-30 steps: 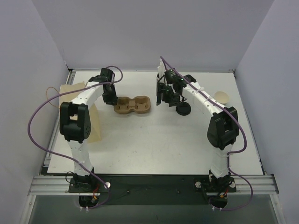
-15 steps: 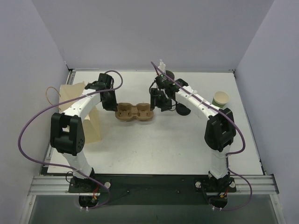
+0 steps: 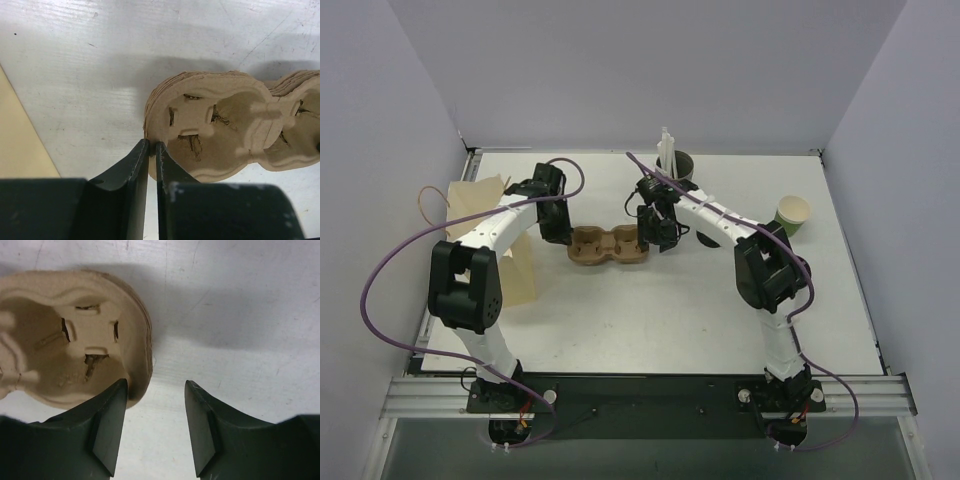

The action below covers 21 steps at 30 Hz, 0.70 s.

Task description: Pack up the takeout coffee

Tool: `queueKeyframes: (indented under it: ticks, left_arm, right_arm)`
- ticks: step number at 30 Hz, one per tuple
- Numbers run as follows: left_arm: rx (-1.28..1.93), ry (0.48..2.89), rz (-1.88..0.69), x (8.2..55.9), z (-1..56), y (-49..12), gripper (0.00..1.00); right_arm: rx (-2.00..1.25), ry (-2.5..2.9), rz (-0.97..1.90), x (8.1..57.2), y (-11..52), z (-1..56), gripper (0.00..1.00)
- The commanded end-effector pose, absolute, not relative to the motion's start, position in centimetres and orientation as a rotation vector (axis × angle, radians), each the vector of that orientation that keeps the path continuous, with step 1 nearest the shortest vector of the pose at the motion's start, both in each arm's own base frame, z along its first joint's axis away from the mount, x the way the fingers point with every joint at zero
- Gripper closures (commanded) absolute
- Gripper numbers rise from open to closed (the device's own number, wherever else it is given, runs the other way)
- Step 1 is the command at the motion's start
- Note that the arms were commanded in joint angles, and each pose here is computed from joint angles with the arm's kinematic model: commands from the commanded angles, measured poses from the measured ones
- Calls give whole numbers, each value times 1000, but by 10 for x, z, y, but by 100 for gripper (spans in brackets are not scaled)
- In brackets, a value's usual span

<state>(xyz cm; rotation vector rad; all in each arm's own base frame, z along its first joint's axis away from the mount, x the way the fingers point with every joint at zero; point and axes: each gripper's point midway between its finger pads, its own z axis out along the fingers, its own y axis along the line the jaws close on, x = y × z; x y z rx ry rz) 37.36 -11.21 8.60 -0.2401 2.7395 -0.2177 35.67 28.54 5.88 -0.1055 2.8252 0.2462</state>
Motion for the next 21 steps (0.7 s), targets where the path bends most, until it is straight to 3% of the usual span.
queueKeyframes:
  ticks: [1,21]
  left_arm:
    - [-223,2665,-237,384,106,-118,100]
    - [-212,2669,-228,386,107,-119,100]
  right_arm:
    - [-80,2770,227,373,290,74,55]
    - [-108,2757,211,376,297,78,66]
